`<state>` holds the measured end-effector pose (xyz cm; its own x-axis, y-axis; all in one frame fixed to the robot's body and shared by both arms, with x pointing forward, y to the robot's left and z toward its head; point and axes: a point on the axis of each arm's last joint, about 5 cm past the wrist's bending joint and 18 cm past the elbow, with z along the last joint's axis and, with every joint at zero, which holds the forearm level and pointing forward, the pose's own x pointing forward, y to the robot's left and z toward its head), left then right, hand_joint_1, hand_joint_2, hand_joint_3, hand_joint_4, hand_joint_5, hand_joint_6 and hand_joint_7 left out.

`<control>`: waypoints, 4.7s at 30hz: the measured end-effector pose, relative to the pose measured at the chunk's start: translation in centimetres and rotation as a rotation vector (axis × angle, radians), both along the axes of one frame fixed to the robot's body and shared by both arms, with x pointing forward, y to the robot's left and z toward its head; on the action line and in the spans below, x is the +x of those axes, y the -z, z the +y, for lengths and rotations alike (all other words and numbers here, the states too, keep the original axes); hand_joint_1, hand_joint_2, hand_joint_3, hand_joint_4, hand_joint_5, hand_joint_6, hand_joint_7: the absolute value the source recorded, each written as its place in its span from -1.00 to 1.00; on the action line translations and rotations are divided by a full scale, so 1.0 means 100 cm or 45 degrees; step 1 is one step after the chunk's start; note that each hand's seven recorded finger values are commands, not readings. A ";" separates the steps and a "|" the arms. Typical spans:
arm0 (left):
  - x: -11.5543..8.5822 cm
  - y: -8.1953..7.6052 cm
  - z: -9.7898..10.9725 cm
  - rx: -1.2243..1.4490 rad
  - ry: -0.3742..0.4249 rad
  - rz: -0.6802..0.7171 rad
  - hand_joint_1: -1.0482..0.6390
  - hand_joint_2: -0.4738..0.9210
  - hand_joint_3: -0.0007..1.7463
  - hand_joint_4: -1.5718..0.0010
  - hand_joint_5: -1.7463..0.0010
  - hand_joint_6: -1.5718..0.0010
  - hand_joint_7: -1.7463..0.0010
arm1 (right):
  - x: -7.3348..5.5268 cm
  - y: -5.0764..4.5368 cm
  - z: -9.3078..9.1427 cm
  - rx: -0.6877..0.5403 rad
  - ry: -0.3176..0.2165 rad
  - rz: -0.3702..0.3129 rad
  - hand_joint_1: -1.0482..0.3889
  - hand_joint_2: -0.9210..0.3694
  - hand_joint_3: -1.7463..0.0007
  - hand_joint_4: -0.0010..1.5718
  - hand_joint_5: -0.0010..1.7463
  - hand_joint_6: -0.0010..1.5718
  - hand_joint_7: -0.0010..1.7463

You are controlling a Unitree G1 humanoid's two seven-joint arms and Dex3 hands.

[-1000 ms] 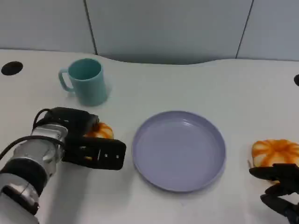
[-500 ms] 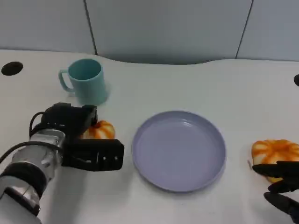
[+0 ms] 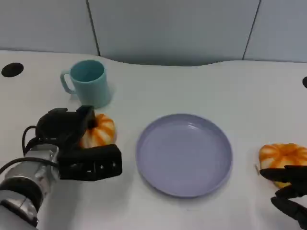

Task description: Grasp the bread from the table and place it into the plate.

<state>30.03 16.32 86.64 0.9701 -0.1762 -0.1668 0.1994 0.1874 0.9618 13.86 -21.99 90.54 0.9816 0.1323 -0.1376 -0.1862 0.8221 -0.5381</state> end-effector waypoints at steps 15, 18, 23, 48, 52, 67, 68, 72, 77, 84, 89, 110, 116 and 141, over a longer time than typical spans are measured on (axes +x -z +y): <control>0.020 -0.081 -0.005 -0.585 0.330 -0.181 0.16 0.89 -0.96 -0.05 -1.00 0.18 -1.00 | 0.005 0.0022 0.009 0.005 0.016 0.024 0.11 -1.00 0.61 -0.18 -0.32 0.02 -0.99; 0.018 -0.086 -0.012 -0.616 0.422 -0.168 0.16 0.91 -0.96 -0.06 -1.00 0.20 -1.00 | 0.005 0.0024 0.010 0.008 0.019 0.022 0.13 -1.00 0.62 -0.16 -0.32 0.02 -0.99; 0.017 -0.088 -0.024 -0.641 0.513 -0.146 0.17 0.89 -0.97 -0.07 -1.00 0.20 -1.00 | 0.005 0.0026 0.010 0.008 0.020 0.022 0.13 -1.00 0.61 -0.17 -0.32 0.01 -0.99; 0.015 -0.071 -0.100 -0.201 0.892 0.201 -0.12 0.86 -0.99 0.46 -0.96 0.56 -0.91 | 0.005 0.0042 0.010 0.006 0.020 0.028 0.11 -1.00 0.60 -0.16 -0.32 0.01 -1.00; 0.018 -0.080 -0.101 -0.095 0.982 0.180 -0.31 0.88 -1.00 0.77 -0.58 0.53 -0.24 | 0.005 0.0042 0.010 0.005 0.020 0.028 0.11 -1.00 0.60 -0.16 -0.32 0.01 -1.00; 0.027 -0.116 -0.104 0.248 1.220 0.190 -0.82 0.93 -0.99 1.00 0.74 0.70 0.99 | 0.005 0.0040 0.011 0.008 0.025 0.042 0.10 -1.00 0.60 -0.17 -0.30 0.01 -1.00; 0.027 -0.117 -0.104 0.253 1.224 0.200 -0.83 0.93 -0.99 1.00 0.76 0.70 0.99 | 0.005 0.0040 0.011 0.009 0.025 0.042 0.10 -1.00 0.60 -0.18 -0.30 0.00 -1.00; 0.028 -0.118 -0.104 0.273 1.228 0.252 -0.84 0.94 -0.99 1.00 0.81 0.71 1.00 | 0.005 0.0040 0.011 0.008 0.026 0.044 0.09 -1.00 0.60 -0.18 -0.30 0.00 -1.00; 0.029 -0.122 -0.101 0.227 1.218 0.238 -0.80 0.93 -1.00 0.97 0.81 0.69 0.99 | 0.005 0.0038 0.012 0.008 0.024 0.043 0.09 -1.00 0.60 -0.20 -0.30 0.00 -1.00; 0.029 -0.128 -0.068 -0.119 1.155 0.168 -0.64 0.90 -0.99 0.91 0.79 0.65 0.99 | 0.005 0.0040 0.013 0.003 0.022 0.048 0.11 -1.00 0.60 -0.19 -0.29 0.00 -1.00; 0.027 -0.109 -0.026 -0.481 1.011 0.348 -0.61 0.94 -0.99 0.92 0.79 0.68 1.00 | 0.006 0.0040 0.013 0.008 0.016 0.040 0.11 -1.00 0.60 -0.17 -0.28 0.01 -0.99; -0.070 -0.025 0.050 -1.300 0.024 0.584 -0.23 1.00 -0.78 0.49 0.09 0.43 0.95 | 0.004 0.0040 0.011 0.034 0.016 0.032 0.11 -1.00 0.61 -0.19 -0.27 0.01 -0.99; -0.078 -0.022 0.048 -1.311 -0.102 0.598 -0.22 1.00 -0.87 0.59 -0.75 0.55 -0.45 | 0.004 0.0033 0.008 0.023 0.015 0.032 0.12 -1.00 0.60 -0.18 -0.26 0.01 -0.99; -0.097 -0.004 0.032 -1.282 -0.246 0.622 -0.07 0.97 -0.93 0.05 -1.00 0.29 -1.00 | 0.002 0.0117 -0.006 0.004 -0.008 0.024 0.10 -1.00 0.65 -0.14 -0.25 0.05 -0.98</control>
<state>20.31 19.55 87.01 0.8656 -0.2987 -0.4020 0.3959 0.8997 0.1839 14.03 -22.56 89.37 0.9780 0.1390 -0.1556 -0.2015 0.8226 -0.5317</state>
